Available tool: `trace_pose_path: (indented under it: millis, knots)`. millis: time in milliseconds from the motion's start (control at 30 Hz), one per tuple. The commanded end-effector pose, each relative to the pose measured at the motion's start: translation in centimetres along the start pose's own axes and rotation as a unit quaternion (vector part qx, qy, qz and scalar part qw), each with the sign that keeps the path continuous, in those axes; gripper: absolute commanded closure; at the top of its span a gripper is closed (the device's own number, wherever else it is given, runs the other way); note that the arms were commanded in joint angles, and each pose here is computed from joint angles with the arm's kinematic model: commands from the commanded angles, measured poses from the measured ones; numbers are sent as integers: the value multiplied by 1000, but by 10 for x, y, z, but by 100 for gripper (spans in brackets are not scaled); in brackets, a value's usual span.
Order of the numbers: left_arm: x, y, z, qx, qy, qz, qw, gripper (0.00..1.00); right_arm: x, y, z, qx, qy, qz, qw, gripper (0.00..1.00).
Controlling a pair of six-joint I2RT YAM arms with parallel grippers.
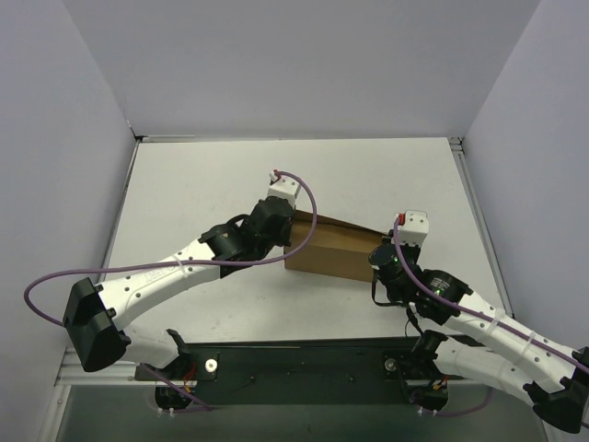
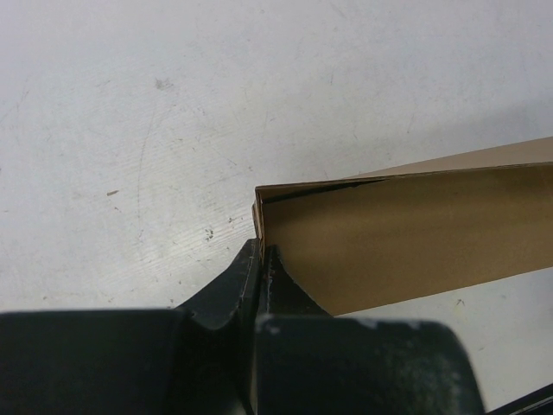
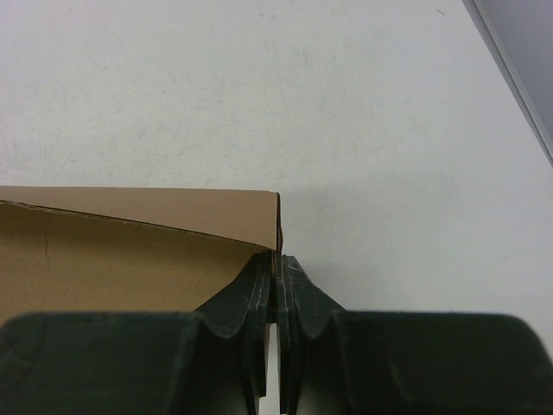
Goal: Fold the paper box
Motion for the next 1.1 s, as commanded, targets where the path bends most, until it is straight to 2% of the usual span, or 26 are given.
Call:
trace_pose_path:
  millis: [0, 567, 833, 1067]
  knots:
    - [-13, -9, -20, -18, -22, 41, 999, 100, -11, 0, 27, 60, -66, 8, 996, 100]
    - [-19, -14, -31, -39, -83, 109, 990, 100, -11, 0, 28, 60, -65, 8, 996, 100]
    - [-18, -7, -21, -23, -77, 99, 992, 100, -11, 0, 28, 60, -66, 8, 996, 100]
    - [-7, -2, -8, -10, -40, 44, 998, 100, -12, 0, 27, 57, -65, 9, 996, 100]
Point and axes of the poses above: each gripper's point midway between its finger pads, its own y axis out along the fingers, its own x axis along the line the jaws close on, z = x × y, the point moved 9 cm from there along -y, back along the fingers, and after that the axes turned 6 degrees about y, right-handed, at the moved point
